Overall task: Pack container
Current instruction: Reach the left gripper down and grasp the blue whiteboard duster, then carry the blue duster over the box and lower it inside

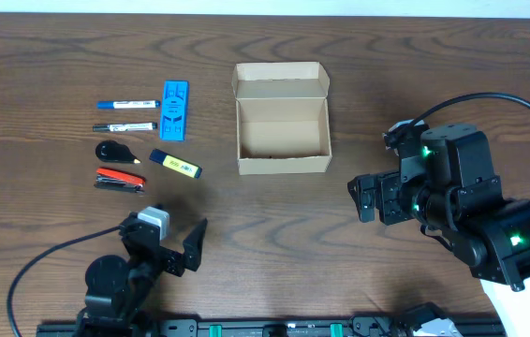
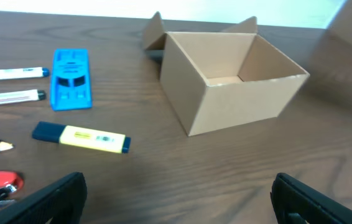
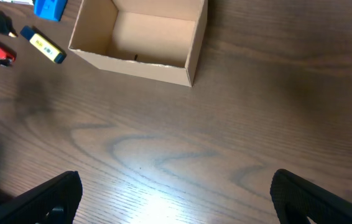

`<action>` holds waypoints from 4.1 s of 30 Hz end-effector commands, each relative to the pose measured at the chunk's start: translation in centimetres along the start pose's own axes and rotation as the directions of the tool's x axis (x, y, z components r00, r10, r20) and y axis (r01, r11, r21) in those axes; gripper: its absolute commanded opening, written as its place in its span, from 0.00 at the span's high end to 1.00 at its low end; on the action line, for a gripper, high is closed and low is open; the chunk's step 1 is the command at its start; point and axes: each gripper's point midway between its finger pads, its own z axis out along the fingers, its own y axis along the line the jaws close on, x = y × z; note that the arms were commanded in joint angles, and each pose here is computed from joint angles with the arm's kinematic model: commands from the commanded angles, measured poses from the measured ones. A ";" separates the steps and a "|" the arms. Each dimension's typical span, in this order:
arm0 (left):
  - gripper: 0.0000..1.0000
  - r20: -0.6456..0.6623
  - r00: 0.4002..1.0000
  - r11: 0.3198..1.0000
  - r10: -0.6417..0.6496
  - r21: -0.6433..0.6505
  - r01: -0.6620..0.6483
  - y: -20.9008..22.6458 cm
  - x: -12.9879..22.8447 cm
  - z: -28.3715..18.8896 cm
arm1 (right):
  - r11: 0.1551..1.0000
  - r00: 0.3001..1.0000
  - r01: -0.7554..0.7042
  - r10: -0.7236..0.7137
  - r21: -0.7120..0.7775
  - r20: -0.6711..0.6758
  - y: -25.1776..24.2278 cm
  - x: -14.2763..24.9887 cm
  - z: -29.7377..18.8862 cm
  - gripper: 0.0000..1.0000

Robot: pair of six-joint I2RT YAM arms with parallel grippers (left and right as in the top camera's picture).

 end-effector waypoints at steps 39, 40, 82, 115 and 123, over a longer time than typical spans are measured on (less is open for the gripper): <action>0.05 -0.524 0.830 0.943 -0.192 -0.333 0.008 15.8 -2.3 23.1 | 1.000 1.000 0.006 -0.006 0.005 -0.012 -0.2 0.3 0.3 0.01; 0.05 -0.528 0.827 0.942 -0.194 -0.334 0.007 15.9 -2.0 23.3 | 1.000 1.000 0.006 -0.006 0.005 -0.012 -0.2 0.3 0.3 0.01; 0.56 -0.569 0.809 0.926 -0.147 -0.366 -0.089 15.7 0.8 26.7 | 1.000 1.000 0.006 -0.006 0.005 -0.012 -0.2 0.3 0.3 0.01; 0.94 -0.093 0.473 0.388 0.876 0.719 -0.578 -10.4 -10.1 21.1 | 1.000 1.000 0.006 -0.006 0.005 -0.012 -0.2 0.3 0.3 0.01; 0.94 -0.107 0.444 0.361 0.890 0.761 -0.540 -10.1 -7.2 22.4 | 1.000 1.000 0.006 -0.006 0.005 -0.012 -0.2 0.3 0.3 0.01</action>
